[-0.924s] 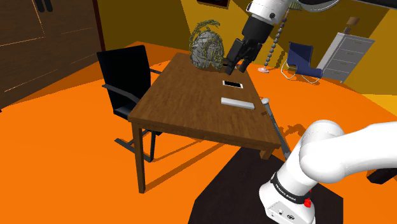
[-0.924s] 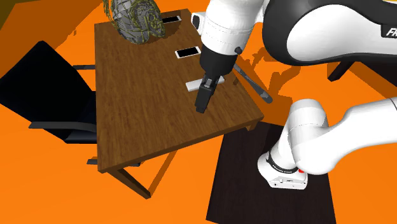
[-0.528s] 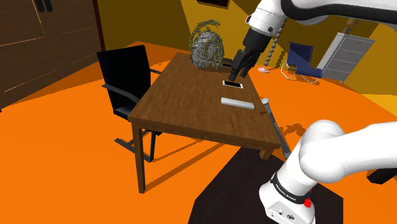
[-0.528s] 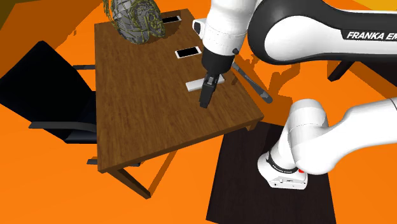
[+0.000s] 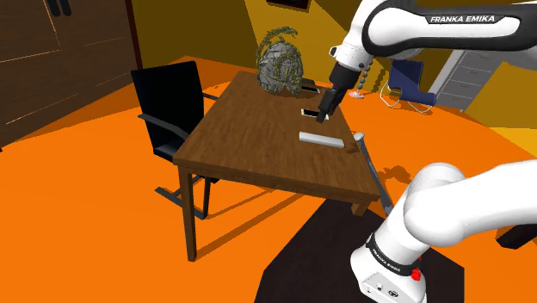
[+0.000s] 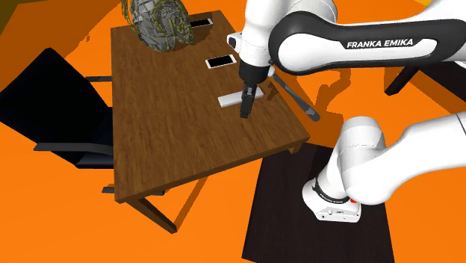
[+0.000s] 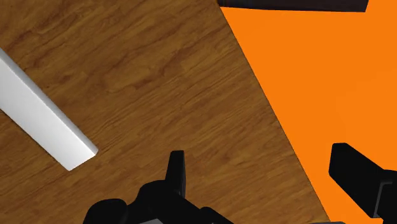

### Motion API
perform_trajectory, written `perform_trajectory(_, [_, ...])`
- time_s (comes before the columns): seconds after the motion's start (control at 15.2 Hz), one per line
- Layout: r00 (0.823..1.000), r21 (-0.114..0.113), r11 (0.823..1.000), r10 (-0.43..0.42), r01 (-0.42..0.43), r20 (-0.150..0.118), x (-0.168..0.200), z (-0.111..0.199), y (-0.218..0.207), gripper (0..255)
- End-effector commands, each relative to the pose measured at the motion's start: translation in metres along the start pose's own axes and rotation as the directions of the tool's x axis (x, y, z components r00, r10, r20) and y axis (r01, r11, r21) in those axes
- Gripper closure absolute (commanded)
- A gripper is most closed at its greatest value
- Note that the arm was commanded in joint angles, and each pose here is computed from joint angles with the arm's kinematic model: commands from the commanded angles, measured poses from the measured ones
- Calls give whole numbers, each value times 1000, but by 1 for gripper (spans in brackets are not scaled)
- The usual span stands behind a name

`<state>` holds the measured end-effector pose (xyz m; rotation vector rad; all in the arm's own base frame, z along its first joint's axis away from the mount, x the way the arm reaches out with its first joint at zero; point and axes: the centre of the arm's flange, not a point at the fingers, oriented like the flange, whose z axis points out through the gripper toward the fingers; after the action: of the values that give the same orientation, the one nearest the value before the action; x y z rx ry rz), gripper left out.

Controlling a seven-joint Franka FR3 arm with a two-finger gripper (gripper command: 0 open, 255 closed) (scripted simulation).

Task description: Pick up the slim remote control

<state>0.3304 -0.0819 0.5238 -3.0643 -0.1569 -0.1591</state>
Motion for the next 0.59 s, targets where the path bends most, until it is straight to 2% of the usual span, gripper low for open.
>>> perform_trajectory(0.0, [1000, -3, 1000, -30, 30, 10, 1, 13, 25, 0])
perform_trajectory(0.53, [989, -8, 990, -138, 139, 51, 11, 70, 112, 0])
